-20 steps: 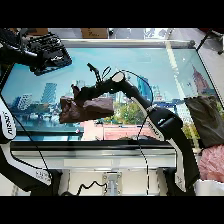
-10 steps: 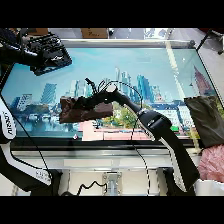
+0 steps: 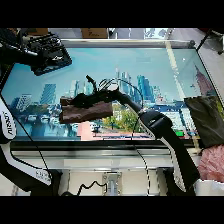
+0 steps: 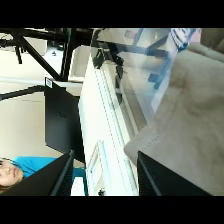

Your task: Fold the shirts.

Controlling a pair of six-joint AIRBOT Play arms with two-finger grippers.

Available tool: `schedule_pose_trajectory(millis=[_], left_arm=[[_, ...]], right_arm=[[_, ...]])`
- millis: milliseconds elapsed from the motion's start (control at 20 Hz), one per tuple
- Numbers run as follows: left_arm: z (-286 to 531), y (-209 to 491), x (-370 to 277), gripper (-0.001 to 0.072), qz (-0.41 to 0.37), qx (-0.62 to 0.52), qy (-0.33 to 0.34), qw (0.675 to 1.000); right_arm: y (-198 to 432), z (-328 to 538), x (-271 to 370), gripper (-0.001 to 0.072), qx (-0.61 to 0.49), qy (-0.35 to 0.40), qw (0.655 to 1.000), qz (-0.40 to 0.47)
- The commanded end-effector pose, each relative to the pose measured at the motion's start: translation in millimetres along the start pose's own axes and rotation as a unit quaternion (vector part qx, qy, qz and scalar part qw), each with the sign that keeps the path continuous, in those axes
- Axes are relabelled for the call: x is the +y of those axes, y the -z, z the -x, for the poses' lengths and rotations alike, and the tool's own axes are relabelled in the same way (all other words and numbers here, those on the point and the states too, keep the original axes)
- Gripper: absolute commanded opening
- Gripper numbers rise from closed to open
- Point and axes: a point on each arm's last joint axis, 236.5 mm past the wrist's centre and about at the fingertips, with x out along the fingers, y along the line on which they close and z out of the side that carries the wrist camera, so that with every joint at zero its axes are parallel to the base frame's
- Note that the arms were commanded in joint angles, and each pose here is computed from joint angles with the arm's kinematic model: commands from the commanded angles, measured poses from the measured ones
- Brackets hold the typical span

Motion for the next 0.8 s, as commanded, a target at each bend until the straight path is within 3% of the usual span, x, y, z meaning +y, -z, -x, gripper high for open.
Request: schedule_pose_trajectory(millis=[0, 200, 450, 750], left_arm=[[0, 1, -5, 0.0008, 0.000, 0.002, 0.010, 1.000], [0, 4, -15, 0.0008, 0.000, 0.008, 0.030, 1.000], [-2, 8, -18, 0.0009, -0.003, 0.017, 0.031, 0.999], [-5, 6, -22, 0.0009, -0.010, 0.014, 0.032, 0.999]], right_arm=[[-27, 42, 7, 0.0436, -0.026, 0.016, 0.999, 0.020], [-18, 121, -43, 0.0437, 0.020, 0.129, 0.991, -0.033], [19, 211, -128, 0.0437, 0.075, 0.285, 0.948, -0.118], [26, 238, -148, 0.0440, 0.082, 0.320, 0.935, -0.128]])
